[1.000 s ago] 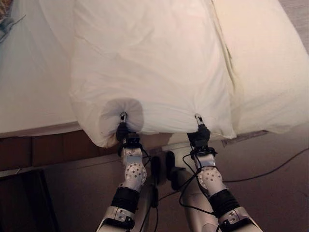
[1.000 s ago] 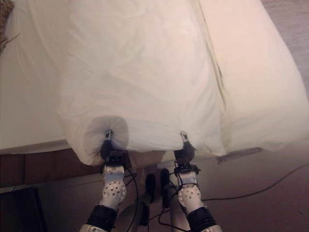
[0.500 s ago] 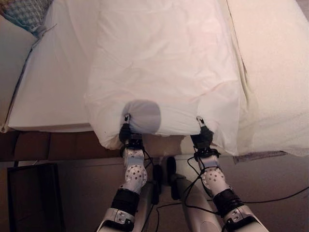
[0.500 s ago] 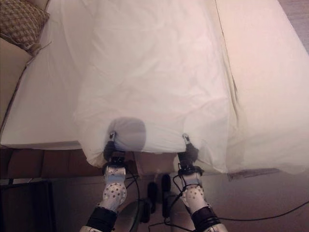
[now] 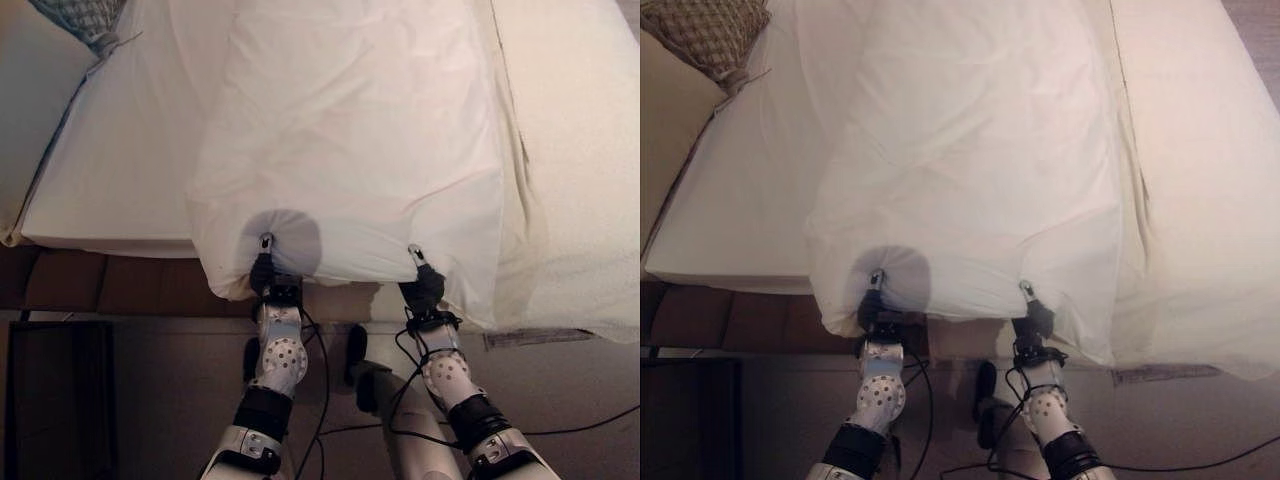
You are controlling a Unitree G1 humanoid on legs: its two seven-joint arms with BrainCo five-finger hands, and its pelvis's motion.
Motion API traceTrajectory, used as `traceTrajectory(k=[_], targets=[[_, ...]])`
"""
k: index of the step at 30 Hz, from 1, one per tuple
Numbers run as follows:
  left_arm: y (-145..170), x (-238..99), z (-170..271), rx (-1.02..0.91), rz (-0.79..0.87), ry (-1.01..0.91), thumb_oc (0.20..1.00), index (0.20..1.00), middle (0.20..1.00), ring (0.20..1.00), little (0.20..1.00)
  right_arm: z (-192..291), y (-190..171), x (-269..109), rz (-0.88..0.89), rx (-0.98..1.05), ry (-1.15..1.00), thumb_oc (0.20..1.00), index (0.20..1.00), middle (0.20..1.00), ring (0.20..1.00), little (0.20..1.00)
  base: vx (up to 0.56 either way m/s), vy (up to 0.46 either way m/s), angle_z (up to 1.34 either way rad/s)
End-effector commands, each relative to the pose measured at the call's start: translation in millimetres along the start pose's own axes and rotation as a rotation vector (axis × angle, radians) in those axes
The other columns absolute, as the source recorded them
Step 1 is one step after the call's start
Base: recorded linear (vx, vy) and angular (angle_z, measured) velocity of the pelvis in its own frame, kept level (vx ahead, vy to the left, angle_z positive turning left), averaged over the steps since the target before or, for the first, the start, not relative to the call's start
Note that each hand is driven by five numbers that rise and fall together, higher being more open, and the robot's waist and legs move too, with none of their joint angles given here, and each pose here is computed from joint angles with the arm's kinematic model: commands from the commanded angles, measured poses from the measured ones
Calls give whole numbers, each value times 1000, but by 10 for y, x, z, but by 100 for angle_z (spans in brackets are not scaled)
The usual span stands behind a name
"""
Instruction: Make the bed
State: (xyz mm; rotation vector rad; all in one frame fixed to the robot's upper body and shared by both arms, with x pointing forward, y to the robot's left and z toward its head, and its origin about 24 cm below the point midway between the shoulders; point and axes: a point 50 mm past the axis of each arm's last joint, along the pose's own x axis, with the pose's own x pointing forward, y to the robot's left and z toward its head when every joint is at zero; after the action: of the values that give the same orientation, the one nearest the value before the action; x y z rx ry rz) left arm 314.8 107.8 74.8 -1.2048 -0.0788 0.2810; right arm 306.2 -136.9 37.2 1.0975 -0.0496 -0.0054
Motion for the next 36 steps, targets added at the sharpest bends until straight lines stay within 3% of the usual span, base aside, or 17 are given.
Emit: traceTrajectory(k=[1,13,26,36], targets=[[131,49,1119,41,-37,-454,200,200,200,200,200,537,-339,-88,-106,-64,-213,200,200,200,200,200,51,406,44],[249,60,823,128,5,-336,200,200,200,200,200,415,-424,-193,-138,-52,-194,200,200,200,200,200,106,475,17],[395,2,659,129,106,-285,200,200,200,200,200,346,-497,-257,-139,-204,-100,200,200,200,200,200,20,-36,-8],[380,79,909,190,134,-400,200,200,200,200,200,412,-513,-184,-160,-239,-113,200,200,200,200,200,35,-32,-1]])
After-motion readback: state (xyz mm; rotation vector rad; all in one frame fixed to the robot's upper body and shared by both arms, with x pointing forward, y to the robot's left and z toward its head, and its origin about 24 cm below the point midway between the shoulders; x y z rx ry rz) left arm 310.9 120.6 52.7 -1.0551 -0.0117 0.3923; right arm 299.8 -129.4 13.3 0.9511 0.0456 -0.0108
